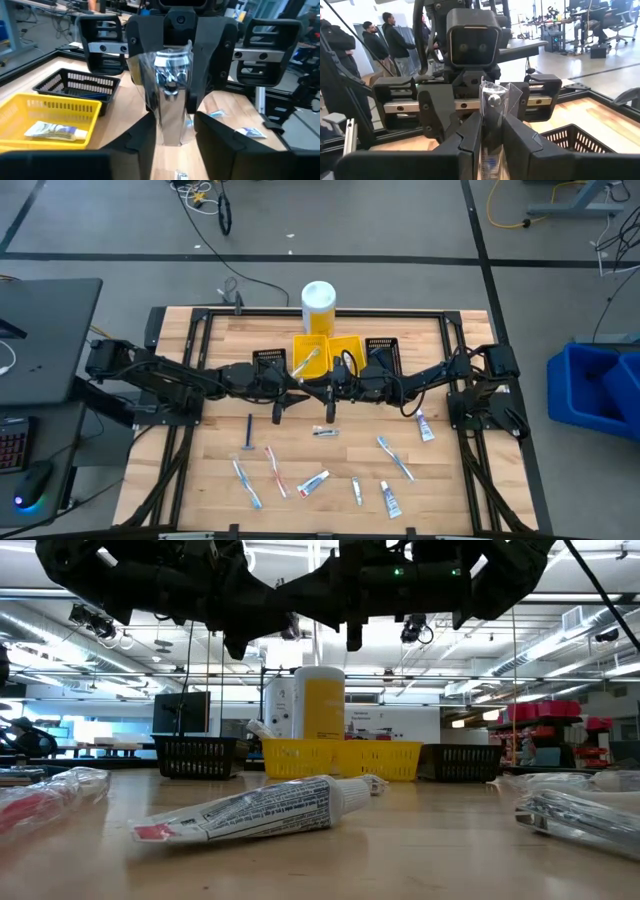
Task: Pick & Place Travel size toiletries
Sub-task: Put the silver nail cutter into the left black bin
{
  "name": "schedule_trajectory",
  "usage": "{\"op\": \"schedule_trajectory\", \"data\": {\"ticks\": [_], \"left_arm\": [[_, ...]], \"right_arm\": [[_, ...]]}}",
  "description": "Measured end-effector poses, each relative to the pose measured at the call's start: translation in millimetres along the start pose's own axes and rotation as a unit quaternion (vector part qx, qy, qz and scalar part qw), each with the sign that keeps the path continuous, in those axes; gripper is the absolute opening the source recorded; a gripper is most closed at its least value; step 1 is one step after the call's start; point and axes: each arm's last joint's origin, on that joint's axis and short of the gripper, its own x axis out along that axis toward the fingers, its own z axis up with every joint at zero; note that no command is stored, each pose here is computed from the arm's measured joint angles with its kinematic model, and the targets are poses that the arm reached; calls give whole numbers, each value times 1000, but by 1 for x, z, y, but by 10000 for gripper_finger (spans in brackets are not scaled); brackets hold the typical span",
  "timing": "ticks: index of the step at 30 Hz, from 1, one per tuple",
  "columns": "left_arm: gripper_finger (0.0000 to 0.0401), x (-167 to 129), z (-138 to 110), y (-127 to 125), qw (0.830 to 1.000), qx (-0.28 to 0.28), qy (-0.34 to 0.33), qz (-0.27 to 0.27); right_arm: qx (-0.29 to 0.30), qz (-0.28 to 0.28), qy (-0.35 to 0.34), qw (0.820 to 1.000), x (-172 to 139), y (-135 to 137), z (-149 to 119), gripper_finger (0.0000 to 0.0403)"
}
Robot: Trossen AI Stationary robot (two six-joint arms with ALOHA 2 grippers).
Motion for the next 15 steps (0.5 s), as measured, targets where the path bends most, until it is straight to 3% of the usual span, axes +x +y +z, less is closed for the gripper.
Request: {"op": "schedule_trajectory", "data": {"ticks": [8,15], "left_arm": [[56,0,0,-1,1000,-2,0,-12],[65,0,-2,0,1000,-17,10,0]], "right_arm": [[-7,2,-1,1000,0,0,0,66],[-26,0,13,1000,0,-1,-2,86]]}}
